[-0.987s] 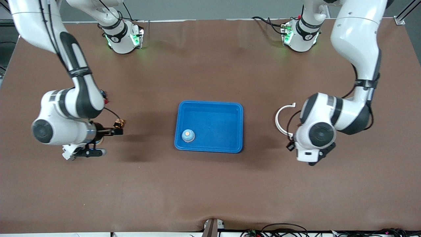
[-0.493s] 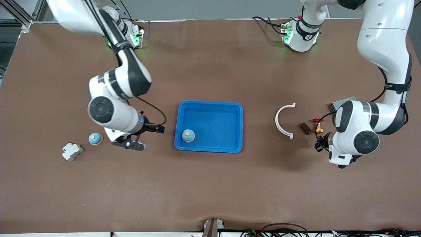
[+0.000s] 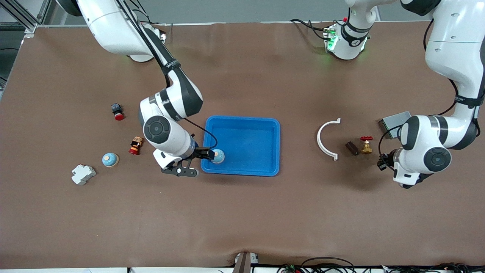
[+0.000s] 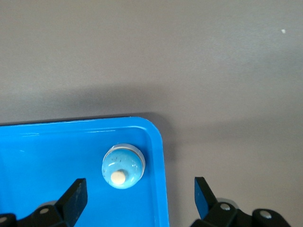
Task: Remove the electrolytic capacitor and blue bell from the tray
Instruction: 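Grasp the second blue bell in the tray with the right gripper, then release the second capacitor beside the brass valve with the left gripper, then lift the bell with the right gripper while the left gripper returns to rest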
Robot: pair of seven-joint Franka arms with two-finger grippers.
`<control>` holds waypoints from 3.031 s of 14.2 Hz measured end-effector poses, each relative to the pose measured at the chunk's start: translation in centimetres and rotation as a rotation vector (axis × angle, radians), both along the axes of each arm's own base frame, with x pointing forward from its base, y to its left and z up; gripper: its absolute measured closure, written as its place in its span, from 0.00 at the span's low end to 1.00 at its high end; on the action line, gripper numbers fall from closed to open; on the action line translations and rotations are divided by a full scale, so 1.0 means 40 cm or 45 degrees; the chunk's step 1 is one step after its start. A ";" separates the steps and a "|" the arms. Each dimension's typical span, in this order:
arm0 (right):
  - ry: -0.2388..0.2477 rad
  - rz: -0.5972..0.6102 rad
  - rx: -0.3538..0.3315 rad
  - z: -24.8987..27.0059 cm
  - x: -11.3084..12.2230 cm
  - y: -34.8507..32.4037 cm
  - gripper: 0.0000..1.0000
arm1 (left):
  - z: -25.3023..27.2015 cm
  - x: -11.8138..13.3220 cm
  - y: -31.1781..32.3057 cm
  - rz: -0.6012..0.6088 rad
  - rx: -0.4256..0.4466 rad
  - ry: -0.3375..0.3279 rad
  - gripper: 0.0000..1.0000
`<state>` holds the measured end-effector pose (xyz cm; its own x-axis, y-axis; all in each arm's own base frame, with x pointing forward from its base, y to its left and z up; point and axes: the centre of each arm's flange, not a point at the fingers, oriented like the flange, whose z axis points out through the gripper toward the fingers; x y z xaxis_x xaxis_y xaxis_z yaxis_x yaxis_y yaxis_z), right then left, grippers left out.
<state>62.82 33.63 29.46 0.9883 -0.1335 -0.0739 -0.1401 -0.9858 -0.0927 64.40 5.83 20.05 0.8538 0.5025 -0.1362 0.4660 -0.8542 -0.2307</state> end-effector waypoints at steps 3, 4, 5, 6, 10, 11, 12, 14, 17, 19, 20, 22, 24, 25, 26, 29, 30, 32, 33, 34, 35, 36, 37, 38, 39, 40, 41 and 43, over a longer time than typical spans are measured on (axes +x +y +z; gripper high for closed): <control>-0.011 0.040 0.005 -0.019 -0.006 0.032 0.00 | -0.023 -0.011 0.088 -0.031 -0.032 -0.003 0.67; -0.013 0.054 0.005 -0.025 -0.015 0.051 0.00 | -0.028 -0.013 0.094 -0.033 -0.036 -0.004 0.67; -0.016 0.069 0.007 -0.028 -0.022 0.071 0.00 | -0.031 -0.015 0.090 -0.037 -0.039 -0.006 0.67; -0.016 0.082 0.007 -0.034 -0.028 0.089 0.00 | -0.032 -0.014 0.082 -0.042 -0.041 -0.008 0.67; 0.006 0.127 -0.007 -0.088 -0.049 0.132 0.00 | -0.023 -0.009 0.071 -0.051 -0.045 -0.022 0.42; 0.009 0.139 -0.009 -0.102 -0.050 0.136 0.00 | -0.020 -0.007 0.071 -0.052 -0.045 -0.025 0.33; 0.011 0.147 -0.011 -0.116 -0.051 0.136 0.00 | -0.015 -0.005 0.071 -0.052 -0.044 -0.030 0.22; 0.014 0.158 -0.014 -0.134 -0.050 0.135 0.00 | 0.016 0.006 0.068 -0.056 -0.039 -0.058 0.04; 0.010 0.161 -0.014 -0.150 -0.048 0.135 0.00 | 0.160 0.049 0.040 -0.079 -0.024 -0.163 0.00; 0.000 0.164 -0.009 -0.157 -0.046 0.136 0.00 | 0.270 0.058 0.004 -0.101 -0.016 -0.187 0.00; -0.001 0.166 -0.009 -0.164 -0.047 0.137 0.00 | 0.322 0.055 -0.012 -0.117 -0.011 -0.191 0.00; -0.002 0.171 -0.010 -0.181 -0.048 0.141 0.00 | 0.439 0.041 -0.028 -0.196 -0.002 -0.207 0.00; 0.003 0.174 -0.013 -0.197 -0.052 0.143 0.00 | 0.560 0.013 -0.028 -0.299 -0.026 -0.220 0.00; 0.005 0.175 -0.015 -0.203 -0.053 0.144 0.00 | 0.616 -0.011 -0.019 -0.364 -0.047 -0.199 0.00; 0.004 0.175 -0.014 -0.208 -0.052 0.144 0.00 | 0.666 -0.037 -0.002 -0.426 -0.074 -0.168 0.00; -0.020 0.176 -0.005 -0.223 -0.051 0.151 0.00 | 0.831 -0.101 0.035 -0.499 -0.189 -0.120 0.00; -0.021 0.178 -0.005 -0.228 -0.053 0.155 0.00 | 0.876 -0.114 0.032 -0.489 -0.211 -0.119 0.00; -0.018 0.182 -0.006 -0.234 -0.056 0.158 0.00 | 0.928 -0.127 0.017 -0.439 -0.215 -0.133 0.00; -0.016 0.182 -0.008 -0.238 -0.057 0.158 0.00 | 0.937 -0.129 0.009 -0.423 -0.213 -0.137 0.00; -0.014 0.182 -0.009 -0.242 -0.058 0.158 0.00 | 0.942 -0.130 0.001 -0.422 -0.213 -0.137 0.00; -0.012 0.182 -0.010 -0.245 -0.058 0.157 0.00 | 0.949 -0.131 -0.009 -0.426 -0.212 -0.143 0.00; -0.011 0.183 -0.011 -0.247 -0.058 0.157 0.00 | 0.965 -0.134 -0.018 -0.432 -0.207 -0.156 0.00; -0.012 0.184 -0.013 -0.249 -0.058 0.157 0.00 | 0.987 -0.142 -0.027 -0.438 -0.200 -0.172 0.00; -0.013 0.188 -0.017 -0.251 -0.058 0.155 0.00 | 1.011 -0.154 -0.034 -0.442 -0.193 -0.184 0.00; -0.016 0.193 -0.024 -0.253 -0.058 0.154 0.00 | 1.035 -0.169 -0.042 -0.447 -0.186 -0.191 0.00; -0.015 0.195 -0.027 -0.255 -0.058 0.154 0.00 | 1.057 -0.184 -0.055 -0.456 -0.180 -0.196 0.00; -0.014 0.196 -0.029 -0.259 -0.058 0.154 0.00 | 1.072 -0.196 -0.073 -0.469 -0.177 -0.191 0.00; -0.012 0.197 -0.030 -0.263 -0.059 0.154 0.00 | 1.085 -0.219 -0.112 -0.497 -0.175 -0.171 0.00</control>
